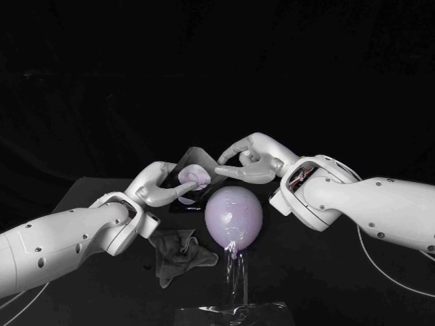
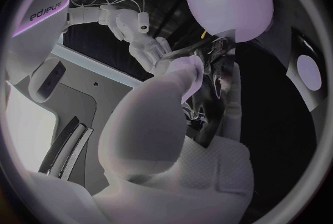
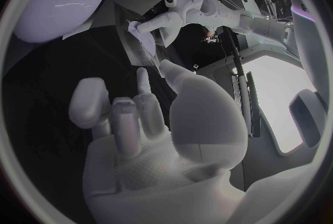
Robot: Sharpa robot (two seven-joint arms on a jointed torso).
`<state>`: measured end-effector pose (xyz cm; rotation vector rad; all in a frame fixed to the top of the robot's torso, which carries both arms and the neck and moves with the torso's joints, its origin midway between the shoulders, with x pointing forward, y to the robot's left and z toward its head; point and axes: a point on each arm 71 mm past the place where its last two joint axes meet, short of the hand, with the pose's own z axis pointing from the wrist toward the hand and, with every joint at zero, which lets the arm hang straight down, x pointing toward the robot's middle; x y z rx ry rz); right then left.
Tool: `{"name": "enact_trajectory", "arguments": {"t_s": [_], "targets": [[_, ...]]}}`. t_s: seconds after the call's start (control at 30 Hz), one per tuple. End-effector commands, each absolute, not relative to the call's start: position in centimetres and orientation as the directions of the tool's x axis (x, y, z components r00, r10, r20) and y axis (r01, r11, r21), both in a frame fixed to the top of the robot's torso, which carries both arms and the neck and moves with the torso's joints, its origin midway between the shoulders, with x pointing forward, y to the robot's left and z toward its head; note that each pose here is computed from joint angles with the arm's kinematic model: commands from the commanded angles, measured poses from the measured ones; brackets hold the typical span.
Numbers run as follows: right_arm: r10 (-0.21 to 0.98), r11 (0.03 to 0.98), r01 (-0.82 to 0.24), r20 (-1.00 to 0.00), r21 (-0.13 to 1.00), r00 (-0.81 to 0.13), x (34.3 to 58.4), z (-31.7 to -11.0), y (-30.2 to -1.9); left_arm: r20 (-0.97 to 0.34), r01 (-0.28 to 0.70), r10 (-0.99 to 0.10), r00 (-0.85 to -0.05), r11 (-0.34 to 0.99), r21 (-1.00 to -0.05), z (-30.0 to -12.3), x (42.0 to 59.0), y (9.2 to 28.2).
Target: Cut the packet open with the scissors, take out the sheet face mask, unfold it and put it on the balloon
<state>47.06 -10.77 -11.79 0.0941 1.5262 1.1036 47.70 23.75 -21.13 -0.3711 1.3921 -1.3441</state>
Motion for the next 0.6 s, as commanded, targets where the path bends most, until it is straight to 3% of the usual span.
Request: {"name": "enact_trajectory", "arguments": {"t_s": [0.03,0.6], "targets": [[0.570,0.544,-0.517,-0.743,0.661,-0.350,46.9,-12.2,-10.5,-0.443,0.431,-0.824,-0.352,0.278,-0.858,-21.0,47.8,23.6],[0.552,0.581,-0.495,-0.760,0.646,-0.344,47.6,-13.2,-10.4,-0.360,0.394,-0.844,-0.398,0.197,-0.898,-20.7,47.1,22.4]]}}
